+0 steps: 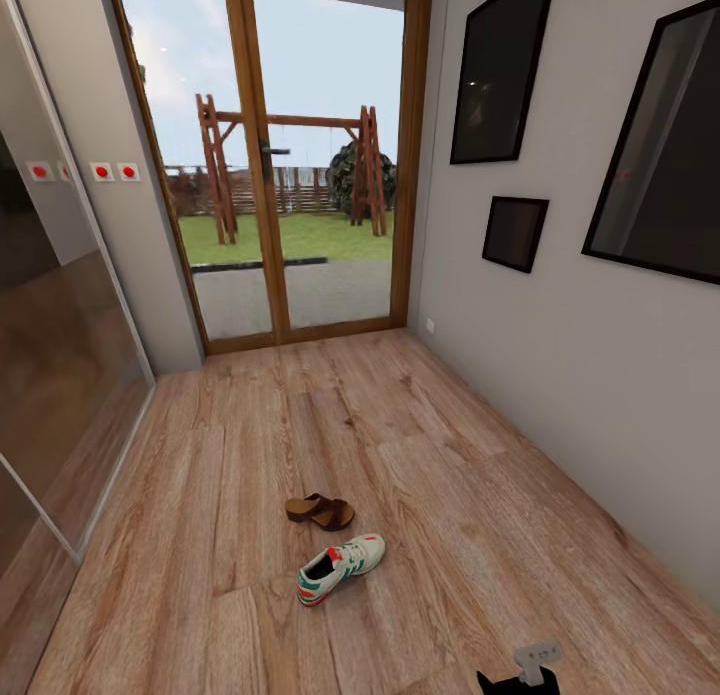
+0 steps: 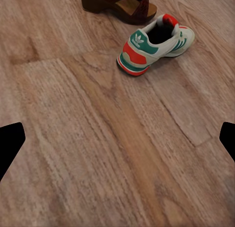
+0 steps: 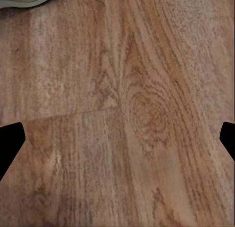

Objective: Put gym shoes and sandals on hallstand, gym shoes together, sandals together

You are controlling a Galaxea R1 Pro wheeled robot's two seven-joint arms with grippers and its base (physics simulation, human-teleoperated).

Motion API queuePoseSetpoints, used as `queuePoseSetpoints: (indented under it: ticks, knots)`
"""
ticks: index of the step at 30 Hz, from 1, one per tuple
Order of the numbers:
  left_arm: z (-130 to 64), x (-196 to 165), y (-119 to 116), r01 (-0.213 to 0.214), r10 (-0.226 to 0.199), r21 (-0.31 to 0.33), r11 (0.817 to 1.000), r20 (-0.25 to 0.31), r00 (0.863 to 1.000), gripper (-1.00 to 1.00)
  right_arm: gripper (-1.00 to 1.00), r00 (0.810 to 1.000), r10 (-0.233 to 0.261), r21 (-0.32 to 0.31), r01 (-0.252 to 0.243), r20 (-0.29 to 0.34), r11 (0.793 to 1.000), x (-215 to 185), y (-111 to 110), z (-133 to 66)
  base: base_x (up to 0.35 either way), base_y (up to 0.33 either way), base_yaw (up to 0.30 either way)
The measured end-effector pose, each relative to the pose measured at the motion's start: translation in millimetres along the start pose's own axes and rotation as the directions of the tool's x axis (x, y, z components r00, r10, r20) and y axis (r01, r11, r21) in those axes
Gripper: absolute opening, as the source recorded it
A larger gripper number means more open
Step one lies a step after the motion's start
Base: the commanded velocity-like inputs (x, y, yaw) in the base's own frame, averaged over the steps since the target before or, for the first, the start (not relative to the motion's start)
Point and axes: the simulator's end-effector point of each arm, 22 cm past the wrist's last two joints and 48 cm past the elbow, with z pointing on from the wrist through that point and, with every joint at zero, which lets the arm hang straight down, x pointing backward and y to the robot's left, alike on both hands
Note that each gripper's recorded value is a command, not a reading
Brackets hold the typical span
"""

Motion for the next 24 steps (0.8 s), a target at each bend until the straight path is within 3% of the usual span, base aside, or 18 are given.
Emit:
queuePoseSetpoints:
  ticks: [12,24]
  knots:
    - [-0.1,0.1,0.0,0.001,-0.001,-0.001,1.000,0.000,1.000,1.00,1.00,1.000,0.002,0.001,-0.002,0.000,1.000,-0.2,-0.4,-0.1,0.000,0.000,-0.016]
    - [0.2,-3.8,-0.5,-0.001,0.001,0.001,1.000,0.010,1.000,1.00,1.00,1.000,0.001,0.004,-0.001,0.010,1.000,-4.7,-1.7,-1.3,0.000,0.000,-0.204]
